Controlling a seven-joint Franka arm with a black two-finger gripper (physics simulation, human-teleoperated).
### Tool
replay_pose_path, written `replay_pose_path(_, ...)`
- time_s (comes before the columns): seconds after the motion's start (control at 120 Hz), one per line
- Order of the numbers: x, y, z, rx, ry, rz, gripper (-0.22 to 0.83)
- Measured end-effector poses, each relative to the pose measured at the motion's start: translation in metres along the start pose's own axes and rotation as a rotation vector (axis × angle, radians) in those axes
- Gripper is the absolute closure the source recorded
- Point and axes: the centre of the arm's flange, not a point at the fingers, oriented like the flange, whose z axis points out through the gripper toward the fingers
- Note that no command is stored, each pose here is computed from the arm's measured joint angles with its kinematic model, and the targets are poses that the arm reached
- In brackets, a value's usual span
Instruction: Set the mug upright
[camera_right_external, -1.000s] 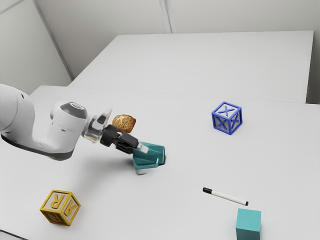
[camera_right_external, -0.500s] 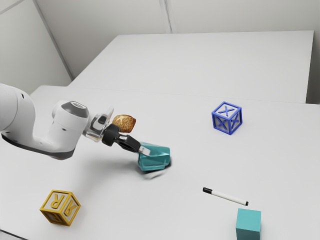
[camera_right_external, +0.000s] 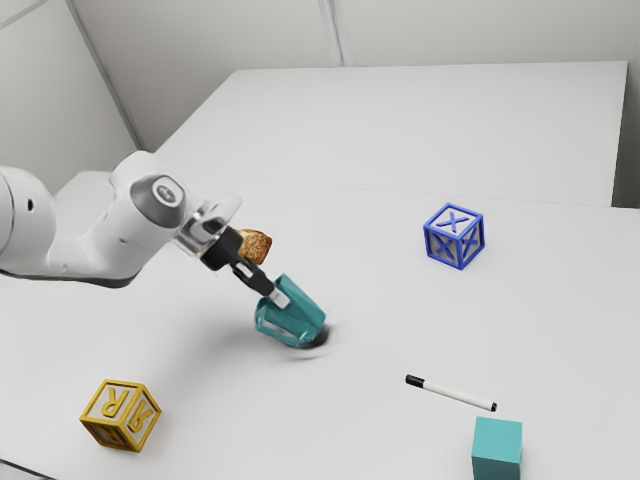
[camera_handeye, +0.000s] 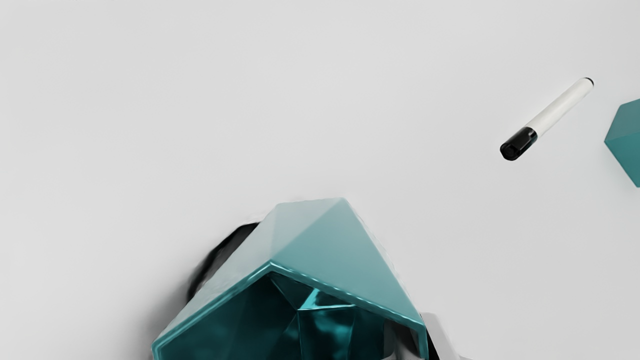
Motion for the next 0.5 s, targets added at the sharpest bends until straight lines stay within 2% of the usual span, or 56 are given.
replay_pose_path(0.117, 0.017, 0.008, -0.013, 0.162, -0.160, 0.102, 0.79)
replay_pose_path(0.258, 0.029, 0.015, -0.014, 0.317, -0.289, 0.167, 0.79)
replay_pose_path(0.358, 0.034, 0.019, -0.008, 0.405, -0.346, 0.194, 0.79)
replay_pose_path(0.5, 0.039, 0.026, 0.003, 0.484, -0.372, 0.204, 0.79)
